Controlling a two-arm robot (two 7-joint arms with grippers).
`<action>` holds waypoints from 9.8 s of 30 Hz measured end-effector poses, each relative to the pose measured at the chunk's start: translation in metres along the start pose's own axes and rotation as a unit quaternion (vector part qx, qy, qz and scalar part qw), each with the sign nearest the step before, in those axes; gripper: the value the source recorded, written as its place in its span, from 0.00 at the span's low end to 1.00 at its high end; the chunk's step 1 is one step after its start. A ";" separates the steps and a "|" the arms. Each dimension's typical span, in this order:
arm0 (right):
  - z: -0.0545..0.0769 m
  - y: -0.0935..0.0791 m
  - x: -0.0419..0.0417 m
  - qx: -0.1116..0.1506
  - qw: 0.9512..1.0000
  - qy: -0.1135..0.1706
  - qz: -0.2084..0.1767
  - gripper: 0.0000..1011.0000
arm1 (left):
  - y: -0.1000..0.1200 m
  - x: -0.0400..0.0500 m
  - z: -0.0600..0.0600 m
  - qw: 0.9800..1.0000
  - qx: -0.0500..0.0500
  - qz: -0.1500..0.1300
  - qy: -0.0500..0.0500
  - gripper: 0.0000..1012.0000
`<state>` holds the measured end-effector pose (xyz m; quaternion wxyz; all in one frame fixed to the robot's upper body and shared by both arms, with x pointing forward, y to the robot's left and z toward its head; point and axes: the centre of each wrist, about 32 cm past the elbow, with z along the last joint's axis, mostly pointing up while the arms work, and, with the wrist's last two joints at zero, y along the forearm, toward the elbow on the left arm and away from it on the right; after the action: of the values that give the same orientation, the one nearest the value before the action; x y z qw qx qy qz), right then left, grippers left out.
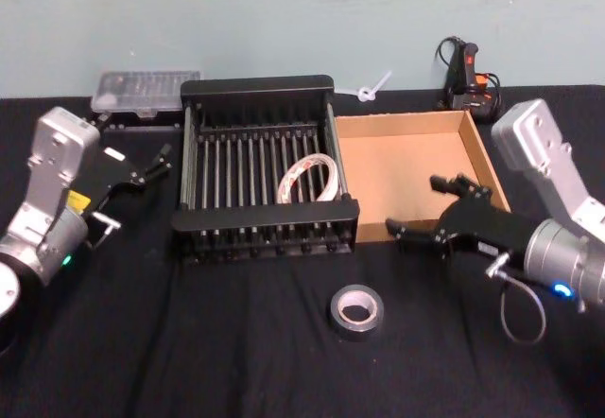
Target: Pick up the white tape and place it into the black box , Pick up the silver tape and place it into the brown box.
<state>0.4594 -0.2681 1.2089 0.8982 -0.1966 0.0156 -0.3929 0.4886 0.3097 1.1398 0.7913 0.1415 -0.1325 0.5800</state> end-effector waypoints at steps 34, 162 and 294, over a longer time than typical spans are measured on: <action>-0.022 0.015 -0.0236 -0.064 0.995 0.015 0.077 0.99 | 0.000 0.0000 0.000 1.000 0.000 0.000 0.000 0.99; -0.010 0.015 0.0068 -0.034 0.999 0.030 -0.024 0.16 | 0.000 0.0000 0.000 1.000 0.000 0.000 0.000 0.99; -0.013 0.049 0.0299 0.077 0.957 -0.015 -0.278 0.99 | 0.000 0.0000 0.000 1.000 0.000 0.000 0.000 0.99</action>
<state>0.5121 -0.2636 1.1825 0.7658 -0.1294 -0.0836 -0.6243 0.4886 0.3097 1.1398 0.7913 0.1415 -0.1324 0.5799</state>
